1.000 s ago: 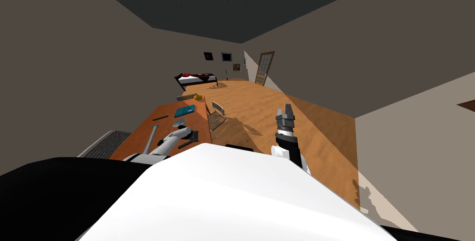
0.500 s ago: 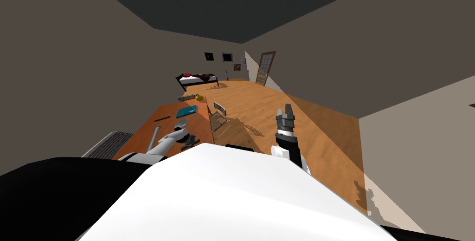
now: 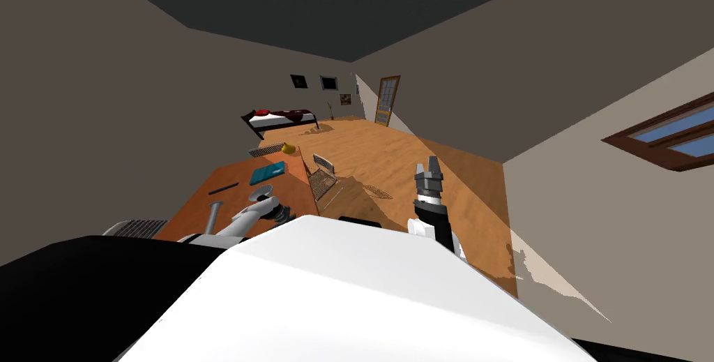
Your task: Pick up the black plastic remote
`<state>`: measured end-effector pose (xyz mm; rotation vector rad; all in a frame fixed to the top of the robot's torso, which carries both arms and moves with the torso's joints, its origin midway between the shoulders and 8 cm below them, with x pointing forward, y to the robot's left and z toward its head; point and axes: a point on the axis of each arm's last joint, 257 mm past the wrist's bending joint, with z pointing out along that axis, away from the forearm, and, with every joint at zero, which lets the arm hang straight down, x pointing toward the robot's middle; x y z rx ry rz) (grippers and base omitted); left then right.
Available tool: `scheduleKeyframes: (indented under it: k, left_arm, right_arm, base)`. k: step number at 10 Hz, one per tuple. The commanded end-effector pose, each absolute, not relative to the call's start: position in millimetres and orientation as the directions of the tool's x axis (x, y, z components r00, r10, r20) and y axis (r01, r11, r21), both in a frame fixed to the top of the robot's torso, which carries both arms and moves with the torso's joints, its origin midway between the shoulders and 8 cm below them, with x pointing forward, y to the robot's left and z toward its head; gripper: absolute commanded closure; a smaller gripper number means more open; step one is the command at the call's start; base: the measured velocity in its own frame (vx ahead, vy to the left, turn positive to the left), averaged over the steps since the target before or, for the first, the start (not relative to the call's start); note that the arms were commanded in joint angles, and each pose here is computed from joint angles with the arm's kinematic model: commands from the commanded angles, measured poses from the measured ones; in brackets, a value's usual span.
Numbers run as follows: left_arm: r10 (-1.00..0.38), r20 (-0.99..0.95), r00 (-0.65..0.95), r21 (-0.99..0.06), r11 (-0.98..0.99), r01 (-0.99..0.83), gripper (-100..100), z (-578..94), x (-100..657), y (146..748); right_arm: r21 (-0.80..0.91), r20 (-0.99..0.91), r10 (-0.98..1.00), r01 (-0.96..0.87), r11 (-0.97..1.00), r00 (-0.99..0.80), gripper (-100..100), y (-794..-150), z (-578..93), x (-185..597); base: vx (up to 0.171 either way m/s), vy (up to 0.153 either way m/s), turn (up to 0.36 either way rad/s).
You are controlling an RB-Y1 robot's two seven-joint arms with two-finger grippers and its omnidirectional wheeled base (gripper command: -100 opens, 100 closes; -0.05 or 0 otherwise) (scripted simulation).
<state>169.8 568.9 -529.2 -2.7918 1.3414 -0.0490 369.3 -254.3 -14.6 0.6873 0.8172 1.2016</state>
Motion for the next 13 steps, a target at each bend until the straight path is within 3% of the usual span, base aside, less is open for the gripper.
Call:
scheduleKeyframes:
  k: [1,5,9,10,13]
  left_arm:
    - [-0.739,0.011,0.674,-0.053,-0.673,-0.737,-100,-534,151,576]
    - [-0.627,0.008,0.779,-0.053,-0.778,-0.626,-100,-543,107,589]
    - [-0.585,0.001,0.811,-0.052,-0.81,-0.584,-100,-546,88,594]
    - [-0.581,0.001,0.814,-0.054,-0.813,-0.58,100,-546,87,594]
    - [-0.58,0.002,0.815,-0.051,-0.814,-0.579,100,-547,87,593]
  right_arm:
    - [0.821,-0.177,0.972,-0.522,0.231,0.153,0,-254,-15,369]
    - [0.821,-0.177,0.972,-0.521,0.231,0.153,0,-254,-15,369]
    - [0.821,-0.177,0.972,-0.521,0.231,0.153,0,-254,-15,369]
    - [0.821,-0.177,0.972,-0.521,0.232,0.153,0,-254,-15,369]
    - [0.821,-0.177,0.972,-0.521,0.232,0.153,0,-254,-15,369]
  base:
    - [-0.129,0.029,-0.391]
    - [-0.111,0.026,-0.379]
    - [-0.069,0.003,-0.205]
    - [-0.008,0.0,0.017]
    - [-0.002,-0.001,0.002]
